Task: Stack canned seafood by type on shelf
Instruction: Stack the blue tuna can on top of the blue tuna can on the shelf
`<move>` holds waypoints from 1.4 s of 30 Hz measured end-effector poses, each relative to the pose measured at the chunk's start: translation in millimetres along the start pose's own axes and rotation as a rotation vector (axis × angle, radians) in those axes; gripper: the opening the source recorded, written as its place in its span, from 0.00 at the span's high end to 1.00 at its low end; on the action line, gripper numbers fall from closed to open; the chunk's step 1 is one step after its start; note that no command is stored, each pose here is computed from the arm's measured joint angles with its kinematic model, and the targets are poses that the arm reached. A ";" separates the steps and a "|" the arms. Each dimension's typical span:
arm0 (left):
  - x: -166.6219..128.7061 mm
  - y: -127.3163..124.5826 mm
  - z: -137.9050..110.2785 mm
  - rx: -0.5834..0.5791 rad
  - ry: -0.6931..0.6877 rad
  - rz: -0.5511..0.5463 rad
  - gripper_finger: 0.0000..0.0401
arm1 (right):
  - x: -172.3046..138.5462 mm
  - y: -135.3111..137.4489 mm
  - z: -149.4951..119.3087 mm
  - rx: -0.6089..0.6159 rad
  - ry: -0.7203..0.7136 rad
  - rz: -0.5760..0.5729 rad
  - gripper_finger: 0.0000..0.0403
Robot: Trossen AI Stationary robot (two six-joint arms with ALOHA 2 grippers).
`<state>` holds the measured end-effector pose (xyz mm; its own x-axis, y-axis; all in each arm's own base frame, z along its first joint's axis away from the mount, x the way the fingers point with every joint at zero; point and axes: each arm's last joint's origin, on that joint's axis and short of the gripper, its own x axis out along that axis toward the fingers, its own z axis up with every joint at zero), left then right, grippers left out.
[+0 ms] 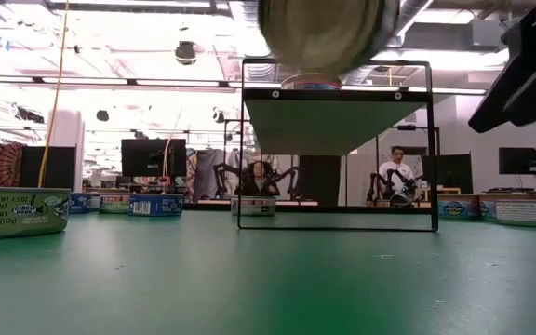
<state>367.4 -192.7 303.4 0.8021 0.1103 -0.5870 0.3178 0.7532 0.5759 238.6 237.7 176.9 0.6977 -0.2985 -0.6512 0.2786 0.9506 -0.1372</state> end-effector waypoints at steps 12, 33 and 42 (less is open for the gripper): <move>-21.9 95.6 -15.5 0.106 0.000 0.290 0.51 | -1.1 -2.0 2.7 0.001 -0.105 -0.078 0.28; 18.8 176.7 -90.9 0.200 0.184 0.368 0.51 | 0.2 -4.7 4.1 -0.004 -0.127 -0.112 0.28; 25.3 162.9 -92.7 0.285 0.214 0.398 0.51 | 5.0 -8.5 7.4 -0.002 -0.121 -0.131 0.28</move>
<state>392.5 -7.1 329.7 0.7772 0.5038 -0.3771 0.1584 0.4233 0.8920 244.6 227.4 180.2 0.7299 -0.4282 -0.5329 0.3715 0.9028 -0.2166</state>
